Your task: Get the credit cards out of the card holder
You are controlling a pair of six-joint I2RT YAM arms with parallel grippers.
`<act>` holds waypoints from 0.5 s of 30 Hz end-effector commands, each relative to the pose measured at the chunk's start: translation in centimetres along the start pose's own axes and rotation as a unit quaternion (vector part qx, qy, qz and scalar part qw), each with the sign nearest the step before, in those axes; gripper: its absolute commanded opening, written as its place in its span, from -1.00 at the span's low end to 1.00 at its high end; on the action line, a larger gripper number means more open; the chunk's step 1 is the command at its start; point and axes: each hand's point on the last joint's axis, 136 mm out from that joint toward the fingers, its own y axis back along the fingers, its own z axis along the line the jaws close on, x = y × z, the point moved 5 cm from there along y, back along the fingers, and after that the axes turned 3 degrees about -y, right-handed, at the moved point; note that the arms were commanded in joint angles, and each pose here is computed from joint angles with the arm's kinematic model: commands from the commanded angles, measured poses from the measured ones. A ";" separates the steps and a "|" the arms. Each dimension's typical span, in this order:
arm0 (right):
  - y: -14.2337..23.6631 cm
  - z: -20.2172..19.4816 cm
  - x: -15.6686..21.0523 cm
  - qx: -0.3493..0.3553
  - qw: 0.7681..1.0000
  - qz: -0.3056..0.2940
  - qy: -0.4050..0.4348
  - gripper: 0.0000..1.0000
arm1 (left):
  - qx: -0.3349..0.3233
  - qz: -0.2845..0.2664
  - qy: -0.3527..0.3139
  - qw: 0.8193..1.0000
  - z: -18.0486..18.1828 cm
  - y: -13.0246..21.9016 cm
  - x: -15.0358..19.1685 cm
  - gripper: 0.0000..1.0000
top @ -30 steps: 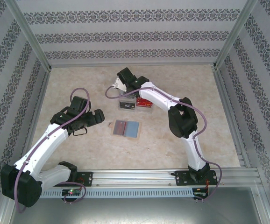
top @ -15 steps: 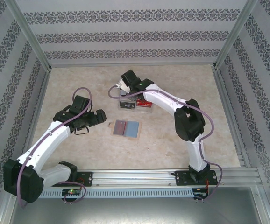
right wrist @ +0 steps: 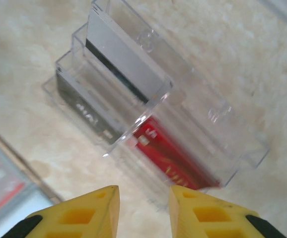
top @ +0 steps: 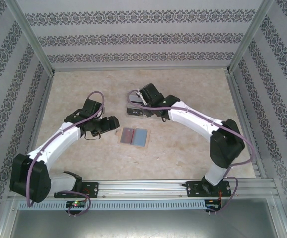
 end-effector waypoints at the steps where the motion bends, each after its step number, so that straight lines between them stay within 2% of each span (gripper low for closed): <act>1: 0.9 1.2 2.6 -0.049 0.983 0.029 -0.172 -0.43 | 0.048 0.007 -0.015 0.999 -1.8 -0.8 -0.7 0.54; 6: -0.1 3.2 7.4 -0.086 0.949 0.085 -0.290 -0.53 | 0.057 0.045 -0.040 0.997 -3.2 -2.7 0.1 0.33; 8: -1.0 4.0 9.2 -0.091 0.937 0.102 -0.322 -0.61 | 0.054 0.060 -0.048 0.996 -3.5 -3.6 0.5 0.14; 11: -2.3 4.8 11.2 -0.098 0.923 0.122 -0.351 -0.70 | 0.054 0.074 -0.054 0.994 -3.7 -4.4 0.9 0.15; 15: -3.9 5.3 12.4 -0.097 0.917 0.139 -0.360 -0.75 | 0.051 0.091 -0.063 0.993 -3.9 -5.2 1.4 0.13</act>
